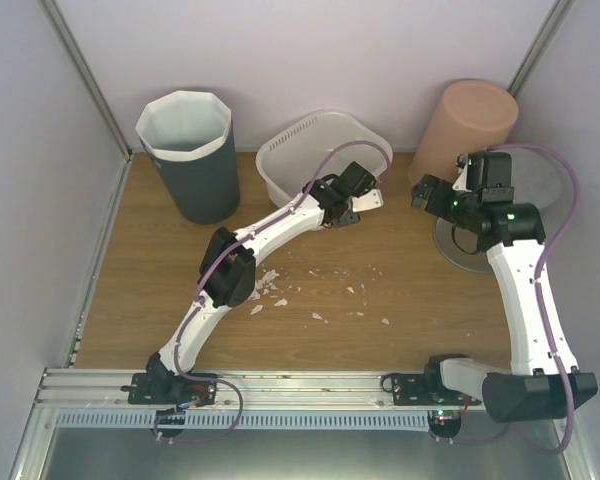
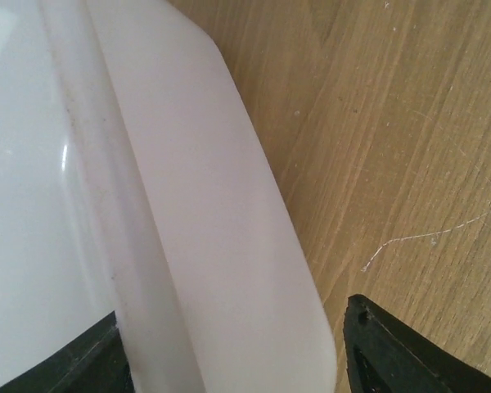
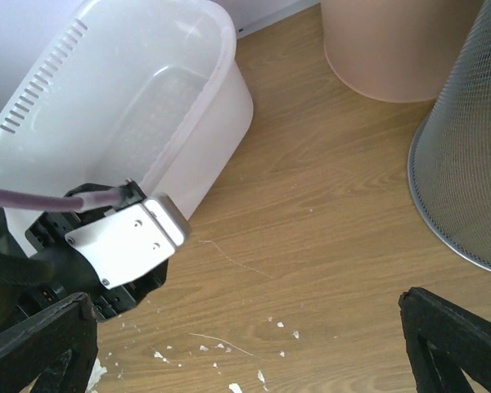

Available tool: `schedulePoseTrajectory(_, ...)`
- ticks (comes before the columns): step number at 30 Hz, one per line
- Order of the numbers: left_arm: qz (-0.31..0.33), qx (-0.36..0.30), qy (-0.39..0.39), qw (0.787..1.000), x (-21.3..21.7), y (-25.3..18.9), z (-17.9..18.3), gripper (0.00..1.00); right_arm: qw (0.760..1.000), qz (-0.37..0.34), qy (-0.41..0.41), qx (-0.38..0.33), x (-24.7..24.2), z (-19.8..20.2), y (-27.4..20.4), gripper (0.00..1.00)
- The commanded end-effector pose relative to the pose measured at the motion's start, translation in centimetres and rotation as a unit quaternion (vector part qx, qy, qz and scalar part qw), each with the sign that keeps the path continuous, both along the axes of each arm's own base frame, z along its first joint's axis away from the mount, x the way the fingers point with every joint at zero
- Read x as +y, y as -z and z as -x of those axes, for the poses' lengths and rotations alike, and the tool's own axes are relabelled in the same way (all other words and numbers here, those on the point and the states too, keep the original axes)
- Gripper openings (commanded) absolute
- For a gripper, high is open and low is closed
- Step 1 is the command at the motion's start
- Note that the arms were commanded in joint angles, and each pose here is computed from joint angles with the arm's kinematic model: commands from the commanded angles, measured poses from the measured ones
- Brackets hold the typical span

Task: Turn the large container upside down

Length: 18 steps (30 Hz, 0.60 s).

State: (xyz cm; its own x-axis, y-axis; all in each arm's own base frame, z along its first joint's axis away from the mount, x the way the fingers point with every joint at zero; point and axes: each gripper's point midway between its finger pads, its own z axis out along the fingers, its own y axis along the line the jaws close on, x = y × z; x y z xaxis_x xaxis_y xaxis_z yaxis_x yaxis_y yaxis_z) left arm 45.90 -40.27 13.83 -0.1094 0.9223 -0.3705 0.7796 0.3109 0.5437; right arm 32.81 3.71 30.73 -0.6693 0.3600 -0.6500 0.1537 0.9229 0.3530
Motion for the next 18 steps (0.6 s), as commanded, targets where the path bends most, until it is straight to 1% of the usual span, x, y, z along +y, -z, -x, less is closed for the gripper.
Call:
schedulePoseTrajectory(1,-0.046,-0.053,0.019,0.997,-0.9,-0.7,0.1,0.64,1.0,-0.002,-0.006,0.004,0.4,0.9,0.2,1.0)
schedulePoseTrajectory(6,-0.06,-0.089,0.025,0.994,-1.6,-2.0,0.1,0.64,1.0,-0.001,-0.009,0.007,0.4,1.0,0.5,1.0)
schedulePoseTrajectory(9,-0.072,-0.093,0.026,0.993,-1.6,-1.7,0.0,0.59,1.0,-0.002,-0.012,0.009,0.5,1.0,0.7,1.0)
schedulePoseTrajectory(14,-0.087,-0.075,0.028,0.993,-0.7,-0.9,0.4,0.37,1.0,-0.003,-0.014,0.008,0.6,1.1,0.9,1.0)
schedulePoseTrajectory(17,-0.093,-0.073,0.021,0.993,0.5,-0.8,0.0,0.3,1.0,-0.005,-0.016,0.011,0.7,1.1,1.1,1.0)
schedulePoseTrajectory(18,-0.096,-0.07,0.018,0.993,1.0,-0.5,-0.1,0.22,1.0,-0.006,-0.016,0.012,0.7,1.1,1.2,1.0)
